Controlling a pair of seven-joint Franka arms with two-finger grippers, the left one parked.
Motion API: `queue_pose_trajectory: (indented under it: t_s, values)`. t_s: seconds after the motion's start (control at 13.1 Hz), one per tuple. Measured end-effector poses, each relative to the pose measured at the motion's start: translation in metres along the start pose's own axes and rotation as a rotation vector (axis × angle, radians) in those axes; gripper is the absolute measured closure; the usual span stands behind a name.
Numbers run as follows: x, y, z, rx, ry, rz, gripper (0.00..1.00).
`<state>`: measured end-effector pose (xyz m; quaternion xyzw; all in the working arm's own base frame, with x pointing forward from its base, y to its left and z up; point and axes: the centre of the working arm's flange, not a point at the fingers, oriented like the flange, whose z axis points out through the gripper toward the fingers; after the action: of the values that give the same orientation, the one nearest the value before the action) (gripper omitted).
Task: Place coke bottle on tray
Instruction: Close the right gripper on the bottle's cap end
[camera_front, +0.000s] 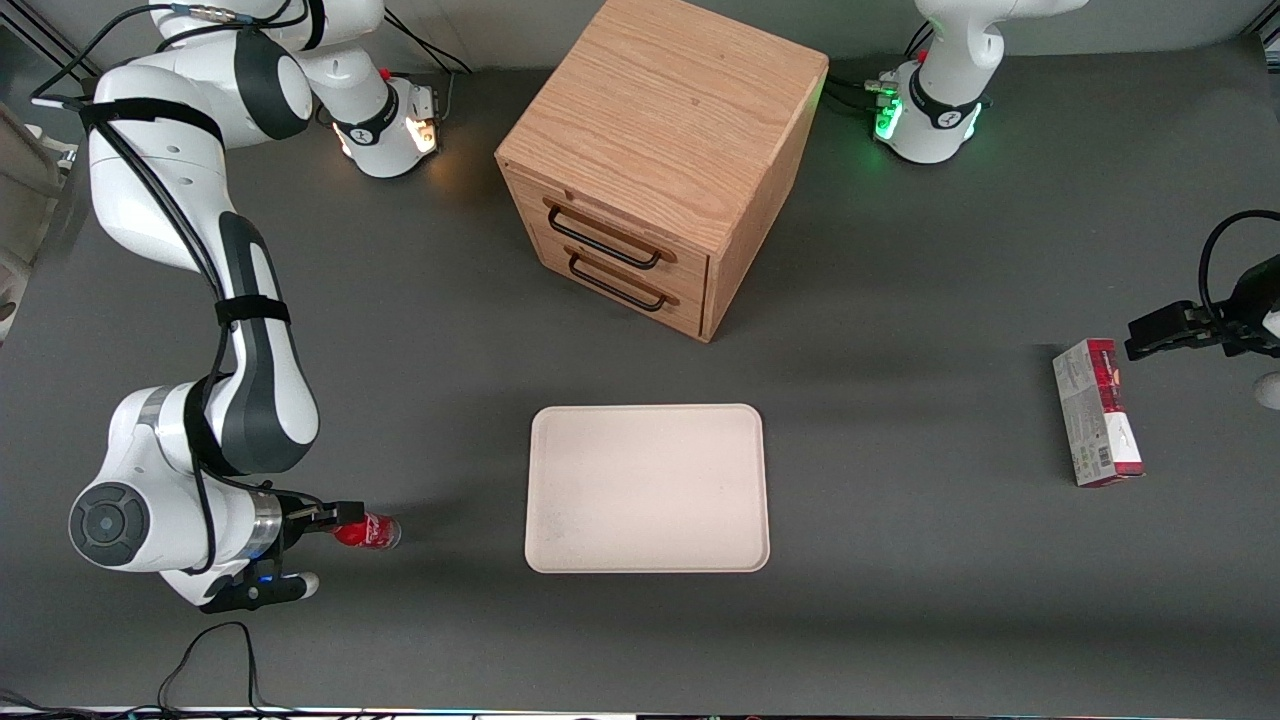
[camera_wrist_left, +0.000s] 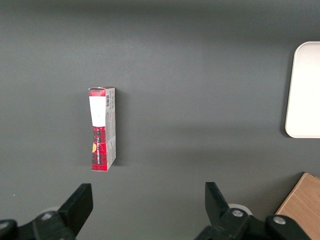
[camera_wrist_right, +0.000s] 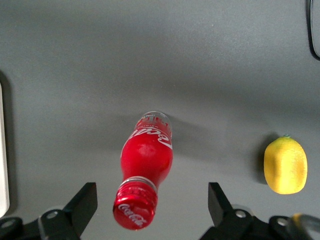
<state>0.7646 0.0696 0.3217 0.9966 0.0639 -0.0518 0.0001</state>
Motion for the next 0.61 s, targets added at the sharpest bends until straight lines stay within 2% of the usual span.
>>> queue_pose_trajectory:
  t_s: [0.38,0.46,0.61]
  values:
    - [-0.0002,-0.0026,0.0009,0.000,-0.002,-0.003,0.07]
    - [-0.0003,-0.0030,0.0012,0.000,-0.003,-0.004,0.15]
    - [-0.0003,-0.0035,0.0013,0.000,-0.003,-0.005,0.38]
